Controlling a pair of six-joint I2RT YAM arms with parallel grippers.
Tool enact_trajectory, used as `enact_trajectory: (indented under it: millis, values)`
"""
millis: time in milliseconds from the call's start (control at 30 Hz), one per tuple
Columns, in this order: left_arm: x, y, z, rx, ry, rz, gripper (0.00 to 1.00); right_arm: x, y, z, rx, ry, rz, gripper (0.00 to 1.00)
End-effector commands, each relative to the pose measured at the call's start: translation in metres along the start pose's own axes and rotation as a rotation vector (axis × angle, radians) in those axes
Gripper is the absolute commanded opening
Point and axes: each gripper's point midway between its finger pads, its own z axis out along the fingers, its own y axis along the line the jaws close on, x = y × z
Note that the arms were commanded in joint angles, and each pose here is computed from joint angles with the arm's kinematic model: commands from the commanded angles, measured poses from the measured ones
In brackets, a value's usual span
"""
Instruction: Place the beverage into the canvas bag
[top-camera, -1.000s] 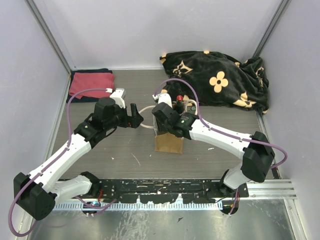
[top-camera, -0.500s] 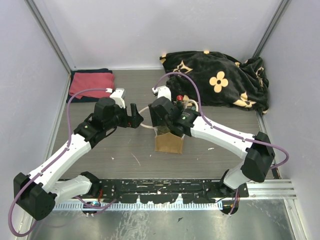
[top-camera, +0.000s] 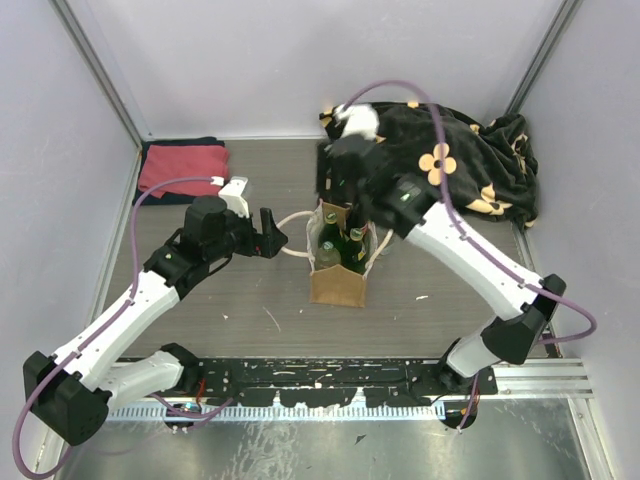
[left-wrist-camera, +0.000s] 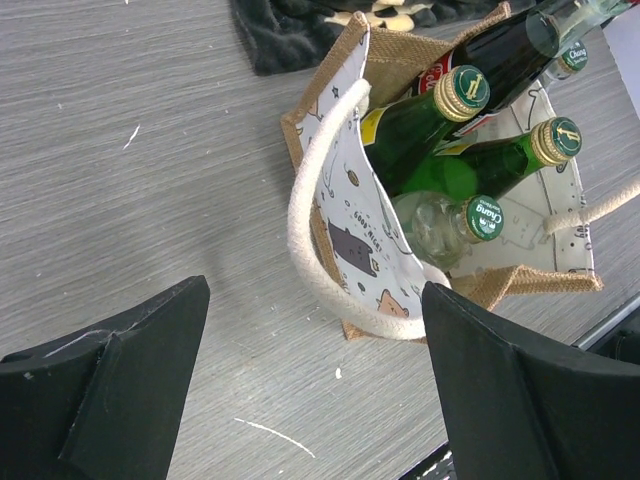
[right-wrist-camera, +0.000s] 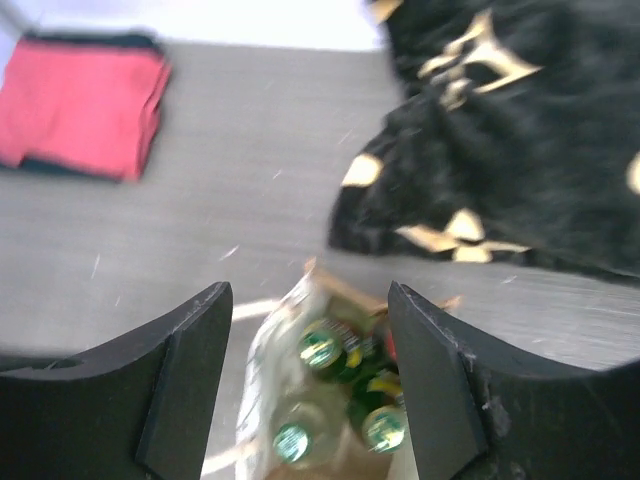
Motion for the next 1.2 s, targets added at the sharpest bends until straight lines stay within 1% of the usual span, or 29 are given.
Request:
enact_trajectory:
  millis: [0,167,267,333,467,633,767,1000,1167]
  values:
    - [0.004,-0.002,-0.004,0.02,0.008,0.009,0.94,-0.037,-0.093,0.0,0.214,0.005,0.059,0.69]
    - [0.007,-0.002,-0.004,0.022,0.009,0.005,0.94,-0.007,-0.152,0.019,0.3,0.144,0.112,0.69]
    - [0.007,-0.002,-0.005,0.024,0.01,0.006,0.94,0.021,-0.175,0.028,0.323,0.239,0.146,0.69]
    - [0.007,-0.002,-0.006,0.024,0.01,0.007,0.94,0.039,-0.181,0.033,0.305,0.292,0.172,0.68]
    - [0.008,-0.002,-0.006,0.025,0.012,0.007,0.94,0.063,-0.174,0.038,0.225,0.367,0.208,0.67]
    - [0.008,-0.002,-0.006,0.027,0.013,0.007,0.94,0.086,-0.17,0.038,0.195,0.46,0.194,0.66]
    - [0.007,-0.003,-0.006,0.03,0.011,0.007,0.94,0.095,-0.16,0.041,0.144,0.492,0.205,0.65]
    - [0.007,-0.003,-0.006,0.032,0.012,0.01,0.94,0.116,-0.16,0.041,0.135,0.594,0.176,0.62]
    - [0.008,-0.004,-0.006,0.033,0.012,0.01,0.94,0.122,-0.161,0.04,0.136,0.631,0.159,0.58]
